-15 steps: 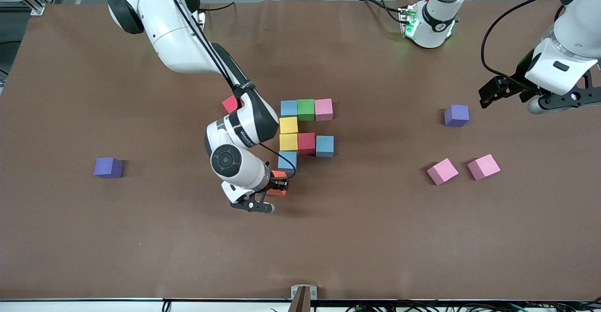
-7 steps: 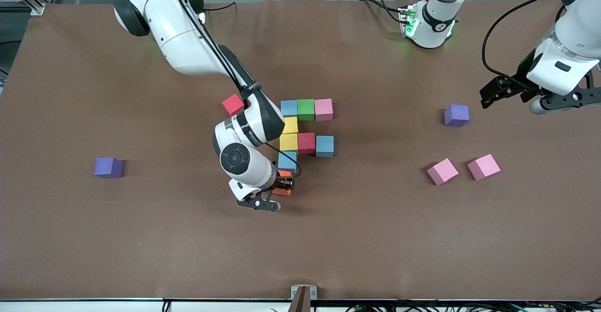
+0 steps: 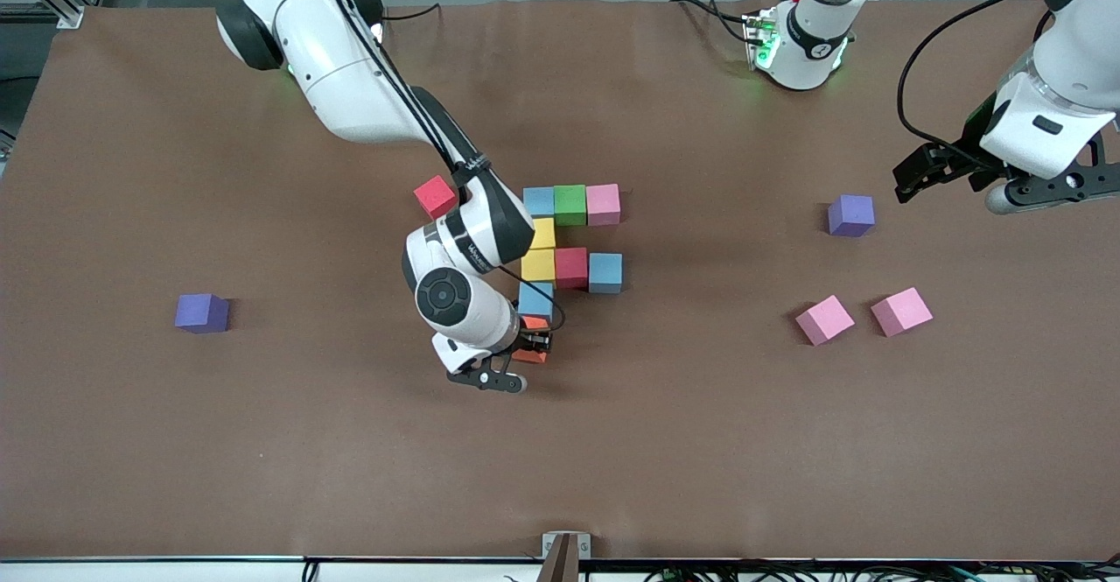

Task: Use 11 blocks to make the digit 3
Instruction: 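Lower the orange block below the blue block with the right gripper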

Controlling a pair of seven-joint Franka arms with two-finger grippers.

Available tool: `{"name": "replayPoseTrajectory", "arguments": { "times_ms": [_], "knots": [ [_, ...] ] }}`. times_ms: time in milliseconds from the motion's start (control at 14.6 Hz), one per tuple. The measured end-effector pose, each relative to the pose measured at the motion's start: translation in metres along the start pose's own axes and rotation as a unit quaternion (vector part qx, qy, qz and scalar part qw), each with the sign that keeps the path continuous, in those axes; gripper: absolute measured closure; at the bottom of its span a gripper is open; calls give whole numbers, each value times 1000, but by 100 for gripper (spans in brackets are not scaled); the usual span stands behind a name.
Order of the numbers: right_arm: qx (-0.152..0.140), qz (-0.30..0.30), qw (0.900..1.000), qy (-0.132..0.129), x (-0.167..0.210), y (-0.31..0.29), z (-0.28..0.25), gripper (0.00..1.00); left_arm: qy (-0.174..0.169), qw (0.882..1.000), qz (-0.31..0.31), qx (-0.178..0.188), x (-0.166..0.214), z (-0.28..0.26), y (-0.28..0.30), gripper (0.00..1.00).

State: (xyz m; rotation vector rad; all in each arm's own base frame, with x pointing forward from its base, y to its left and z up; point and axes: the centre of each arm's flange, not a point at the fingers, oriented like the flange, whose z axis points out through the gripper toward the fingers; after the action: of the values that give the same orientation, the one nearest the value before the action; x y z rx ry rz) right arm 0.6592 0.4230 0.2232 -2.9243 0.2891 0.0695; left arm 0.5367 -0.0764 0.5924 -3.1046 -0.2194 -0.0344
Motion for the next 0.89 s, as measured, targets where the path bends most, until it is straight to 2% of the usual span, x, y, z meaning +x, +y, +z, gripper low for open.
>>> {"name": "replayPoseTrajectory", "arguments": {
  "times_ms": [889],
  "knots": [
    [-4, -4, 1000, -5, -5, -3, 5, 44, 2, 1000, -3, -1, 1, -2, -3, 0]
  ]
}}
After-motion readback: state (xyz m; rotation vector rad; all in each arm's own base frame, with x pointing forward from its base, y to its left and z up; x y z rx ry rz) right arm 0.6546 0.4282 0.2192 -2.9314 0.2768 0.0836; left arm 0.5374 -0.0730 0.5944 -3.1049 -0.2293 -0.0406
